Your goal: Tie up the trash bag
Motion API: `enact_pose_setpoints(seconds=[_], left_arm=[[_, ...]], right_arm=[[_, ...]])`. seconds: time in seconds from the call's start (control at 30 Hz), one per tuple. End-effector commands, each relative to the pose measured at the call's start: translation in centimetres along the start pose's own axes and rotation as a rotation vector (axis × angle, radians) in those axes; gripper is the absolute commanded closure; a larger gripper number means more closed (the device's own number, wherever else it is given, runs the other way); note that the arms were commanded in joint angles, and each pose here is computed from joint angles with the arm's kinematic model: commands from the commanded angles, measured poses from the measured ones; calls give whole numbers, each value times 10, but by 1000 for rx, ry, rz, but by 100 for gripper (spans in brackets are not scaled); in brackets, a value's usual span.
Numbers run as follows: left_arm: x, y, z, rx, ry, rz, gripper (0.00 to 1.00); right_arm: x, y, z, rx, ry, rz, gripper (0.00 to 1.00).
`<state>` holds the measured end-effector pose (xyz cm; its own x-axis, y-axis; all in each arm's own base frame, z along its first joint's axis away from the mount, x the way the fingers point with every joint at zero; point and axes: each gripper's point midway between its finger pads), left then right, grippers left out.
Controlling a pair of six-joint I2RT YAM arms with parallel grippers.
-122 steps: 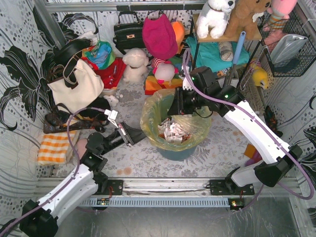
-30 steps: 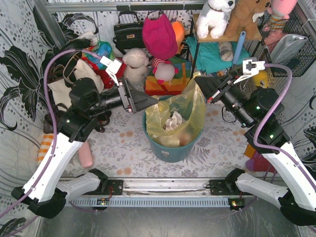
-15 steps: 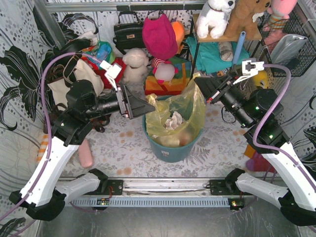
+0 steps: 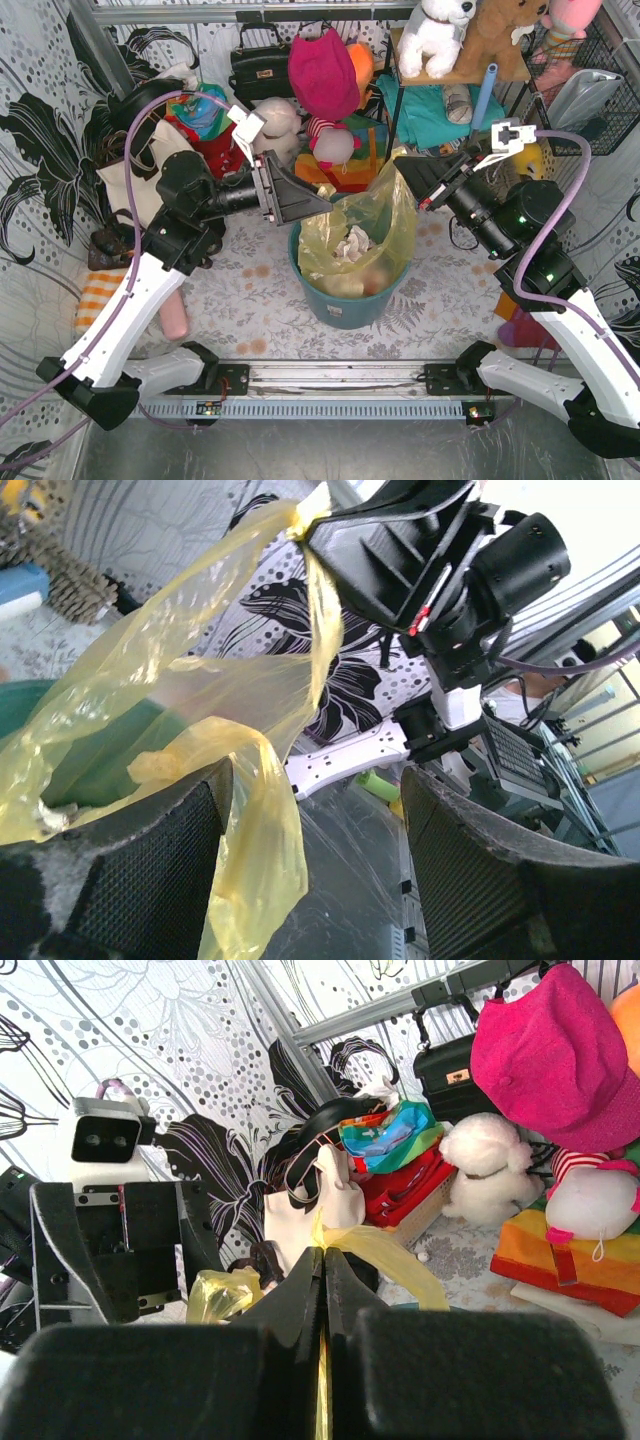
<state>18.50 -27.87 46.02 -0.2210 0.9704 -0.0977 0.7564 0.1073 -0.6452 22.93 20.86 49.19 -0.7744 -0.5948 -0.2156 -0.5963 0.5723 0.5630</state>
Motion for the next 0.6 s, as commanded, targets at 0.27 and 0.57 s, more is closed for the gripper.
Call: enact_pose_setpoints(seconds=[0.27, 0.57], left_arm=[[4, -23, 3, -60, 42, 99, 24], [16, -18, 35, -7, 147, 87, 23]], right_arm=[[10, 2, -8, -9, -35, 2, 100], [9, -1, -3, -18, -31, 4, 100]])
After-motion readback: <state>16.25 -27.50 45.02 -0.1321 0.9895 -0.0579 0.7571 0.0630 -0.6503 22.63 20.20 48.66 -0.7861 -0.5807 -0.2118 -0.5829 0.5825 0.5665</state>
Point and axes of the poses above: each gripper's point midway between its finger pads, its own x axis back along the fingers, its own y axis along the line the jaws close on, z = x × y, and after that the axes turned 4 degrees about -x, right-handed
